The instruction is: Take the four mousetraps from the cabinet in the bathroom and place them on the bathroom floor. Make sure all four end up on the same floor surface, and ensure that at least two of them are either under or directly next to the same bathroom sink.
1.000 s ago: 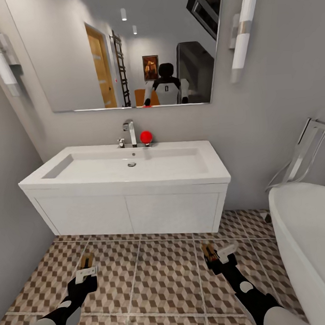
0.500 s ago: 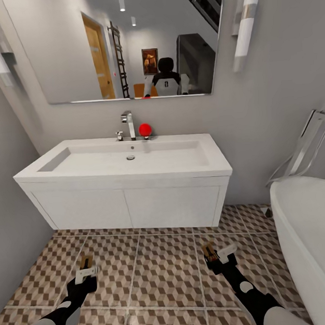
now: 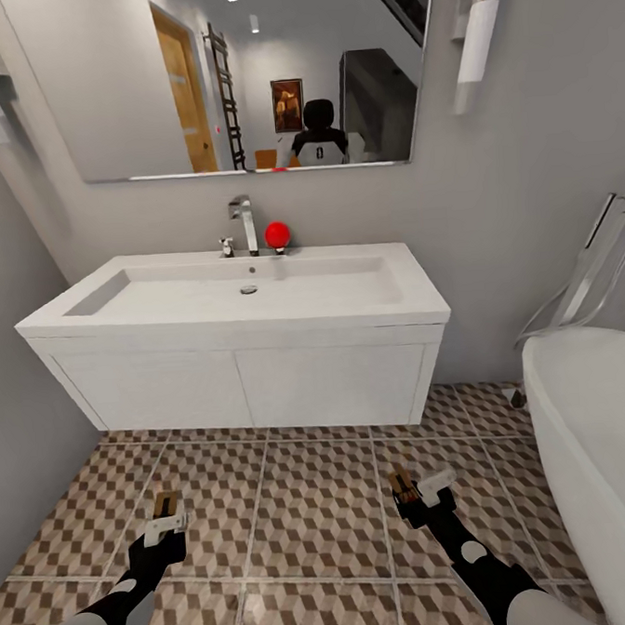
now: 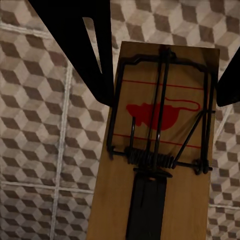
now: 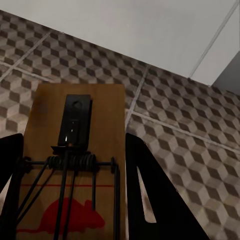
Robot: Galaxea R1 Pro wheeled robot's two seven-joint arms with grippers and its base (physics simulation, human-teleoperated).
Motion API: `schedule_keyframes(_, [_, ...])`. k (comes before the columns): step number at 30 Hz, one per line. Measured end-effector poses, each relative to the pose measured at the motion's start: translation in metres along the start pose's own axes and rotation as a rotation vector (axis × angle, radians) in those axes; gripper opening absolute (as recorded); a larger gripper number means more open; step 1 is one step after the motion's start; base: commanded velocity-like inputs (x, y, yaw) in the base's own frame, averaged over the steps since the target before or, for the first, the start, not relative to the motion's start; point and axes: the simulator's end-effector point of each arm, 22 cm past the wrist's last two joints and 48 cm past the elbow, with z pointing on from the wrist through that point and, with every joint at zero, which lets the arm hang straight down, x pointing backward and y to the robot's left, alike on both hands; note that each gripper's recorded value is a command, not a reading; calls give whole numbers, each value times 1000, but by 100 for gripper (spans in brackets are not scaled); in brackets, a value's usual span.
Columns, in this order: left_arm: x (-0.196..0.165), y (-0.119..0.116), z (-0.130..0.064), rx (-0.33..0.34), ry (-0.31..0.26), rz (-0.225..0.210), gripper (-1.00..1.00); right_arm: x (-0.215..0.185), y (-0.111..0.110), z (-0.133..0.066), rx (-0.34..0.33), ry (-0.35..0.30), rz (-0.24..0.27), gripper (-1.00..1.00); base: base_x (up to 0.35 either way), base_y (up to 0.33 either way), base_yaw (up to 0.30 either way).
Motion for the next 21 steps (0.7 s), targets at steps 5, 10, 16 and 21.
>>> schedule_keyframes(5, [13,0,6,-1,8,1,-100,14,3,4,-3,8,1,-100,0,0,0])
schedule_keyframes(10, [26,-1,13,-1,16,2,-100,27,7,9,-5,16,2,-100,0,0,0])
schedule_keyframes(16, [42,-1,21,-1,26,4,-100,44,11,14,-8,25,3,-100,0,0,0])
schedule_keyframes(21, [55,-2,27,-2,34,5,-100,58,14,18,-10,32,4,-100,0,0,0])
